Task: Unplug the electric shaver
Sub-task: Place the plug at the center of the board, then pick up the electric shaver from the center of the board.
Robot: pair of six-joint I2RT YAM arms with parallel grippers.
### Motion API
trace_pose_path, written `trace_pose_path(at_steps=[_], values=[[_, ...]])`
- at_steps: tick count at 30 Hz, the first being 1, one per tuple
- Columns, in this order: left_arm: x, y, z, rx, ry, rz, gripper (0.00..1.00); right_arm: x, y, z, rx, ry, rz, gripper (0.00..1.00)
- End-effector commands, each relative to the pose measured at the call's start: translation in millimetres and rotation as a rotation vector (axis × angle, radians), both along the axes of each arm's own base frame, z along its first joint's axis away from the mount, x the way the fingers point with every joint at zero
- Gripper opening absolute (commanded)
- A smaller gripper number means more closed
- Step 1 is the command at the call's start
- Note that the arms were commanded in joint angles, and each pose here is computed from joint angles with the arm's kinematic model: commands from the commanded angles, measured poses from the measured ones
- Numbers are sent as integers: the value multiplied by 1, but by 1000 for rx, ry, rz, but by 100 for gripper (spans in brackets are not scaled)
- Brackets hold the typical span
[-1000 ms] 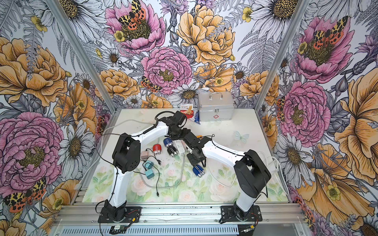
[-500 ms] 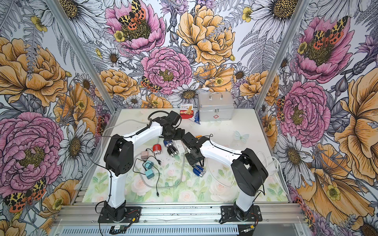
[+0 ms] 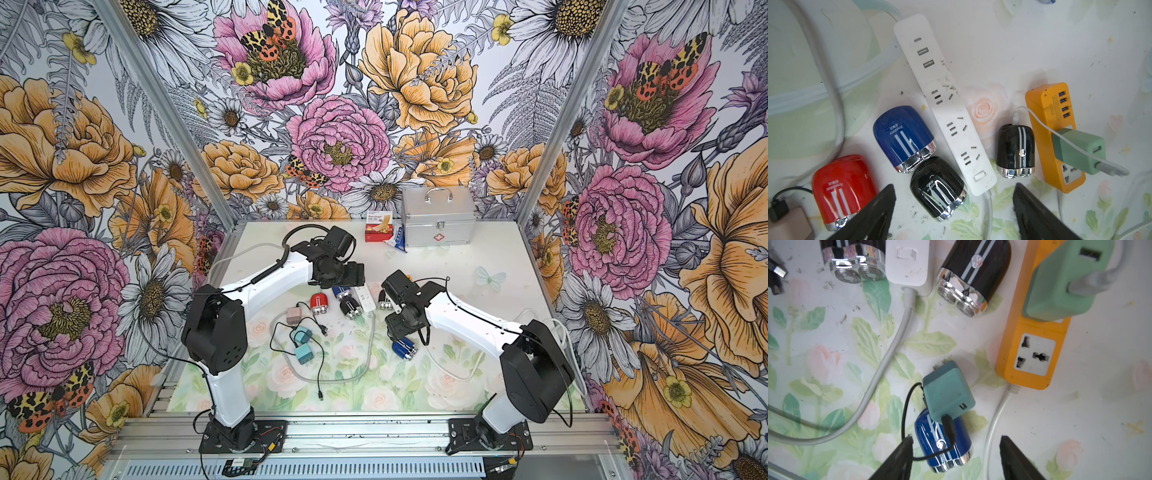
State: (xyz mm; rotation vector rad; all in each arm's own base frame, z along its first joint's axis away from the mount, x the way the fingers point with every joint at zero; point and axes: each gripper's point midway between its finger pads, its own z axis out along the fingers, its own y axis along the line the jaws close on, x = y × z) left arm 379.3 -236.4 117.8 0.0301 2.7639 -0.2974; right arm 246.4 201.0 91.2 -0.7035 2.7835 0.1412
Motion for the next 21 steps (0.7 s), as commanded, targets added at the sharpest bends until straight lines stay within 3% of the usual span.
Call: trace_pose_path(at_steps=[1,8,21], values=[[2,5,28,-36,-86,23,89,-21,-6,-3,18,46,-2,68],[-8,11,21,-51,-80,35,89,-34,-8,-13,16,74,21,66],[-17,19,24,-78,-94,59,89,-28,12,-44,-72,112,171,64]])
